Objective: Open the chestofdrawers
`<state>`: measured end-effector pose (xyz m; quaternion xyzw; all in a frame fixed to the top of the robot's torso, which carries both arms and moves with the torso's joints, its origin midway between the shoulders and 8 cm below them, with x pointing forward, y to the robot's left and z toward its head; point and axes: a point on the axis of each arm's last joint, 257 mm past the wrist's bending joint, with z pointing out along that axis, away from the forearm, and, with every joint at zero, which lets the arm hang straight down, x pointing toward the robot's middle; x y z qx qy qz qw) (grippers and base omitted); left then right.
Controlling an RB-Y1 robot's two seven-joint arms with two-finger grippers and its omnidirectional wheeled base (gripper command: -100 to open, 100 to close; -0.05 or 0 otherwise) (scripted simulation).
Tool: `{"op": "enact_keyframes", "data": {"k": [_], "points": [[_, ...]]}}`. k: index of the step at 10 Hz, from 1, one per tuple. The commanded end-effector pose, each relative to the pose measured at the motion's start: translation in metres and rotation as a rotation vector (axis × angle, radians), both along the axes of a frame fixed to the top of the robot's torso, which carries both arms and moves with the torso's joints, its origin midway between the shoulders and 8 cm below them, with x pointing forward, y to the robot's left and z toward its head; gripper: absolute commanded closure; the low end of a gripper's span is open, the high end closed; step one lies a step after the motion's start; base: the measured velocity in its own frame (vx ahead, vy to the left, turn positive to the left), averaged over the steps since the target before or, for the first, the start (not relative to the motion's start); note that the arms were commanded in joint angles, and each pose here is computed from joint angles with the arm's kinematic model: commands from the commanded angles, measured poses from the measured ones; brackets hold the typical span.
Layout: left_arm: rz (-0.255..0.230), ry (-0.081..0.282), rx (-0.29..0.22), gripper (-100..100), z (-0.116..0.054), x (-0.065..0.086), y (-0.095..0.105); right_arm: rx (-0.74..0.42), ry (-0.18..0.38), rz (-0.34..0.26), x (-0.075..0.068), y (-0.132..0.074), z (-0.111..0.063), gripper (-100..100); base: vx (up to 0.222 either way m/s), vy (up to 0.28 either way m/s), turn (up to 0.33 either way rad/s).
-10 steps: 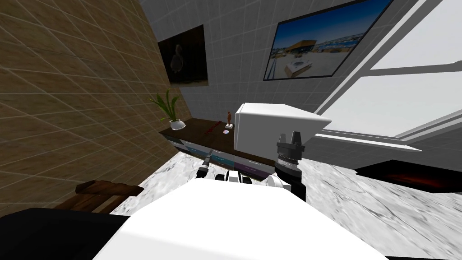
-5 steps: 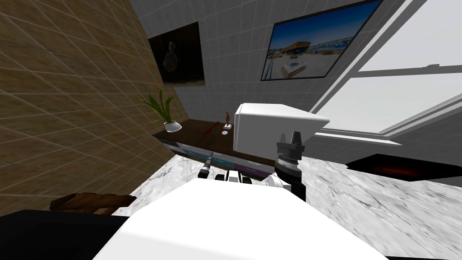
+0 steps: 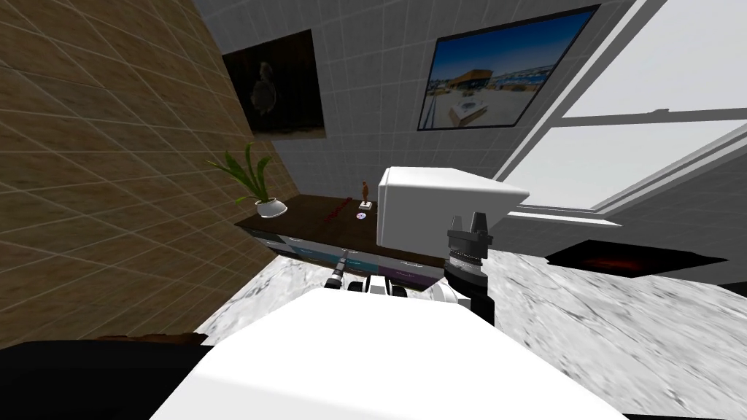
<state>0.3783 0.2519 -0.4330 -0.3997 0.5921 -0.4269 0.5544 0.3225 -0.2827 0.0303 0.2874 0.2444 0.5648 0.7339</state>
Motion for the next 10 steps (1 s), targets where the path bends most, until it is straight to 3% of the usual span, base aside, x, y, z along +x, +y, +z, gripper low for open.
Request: {"op": "enact_keyframes", "data": {"k": [1,3,4,5,6,7,10], "points": [[-0.004,0.021,-0.044,-100,-0.01,-0.008,-0.031,0.0,0.0,0.0,0.0,0.0,0.0,0,0.038,0.043,-0.052],[-0.005,0.027,-0.081,-100,-0.013,-0.01,-0.052,0.0,0.0,0.0,0.0,0.0,0.0,0,0.02,0.032,-0.042],[-0.005,0.025,-0.069,-100,-0.012,-0.009,-0.045,0.0,0.0,0.0,0.0,0.0,0.0,0,0.005,0.012,-0.008],[-0.005,0.026,-0.072,-100,-0.008,0.004,-0.046,0.0,0.0,0.0,0.0,0.0,0.0,0,0.053,0.007,0.0],[-0.005,0.022,-0.071,-100,-0.008,-0.003,-0.045,0.0,0.0,0.0,0.0,0.0,0.0,0,0.034,0.004,-0.002],[-0.005,0.024,-0.071,100,-0.009,-0.002,-0.045,0.0,0.0,0.0,0.0,0.0,0.0,0,0.0,0.0,0.0],[-0.016,0.022,-0.072,100,-0.005,0.005,-0.049,0.0,0.0,0.0,0.0,0.0,0.0,0,-0.154,0.01,0.029]]}}
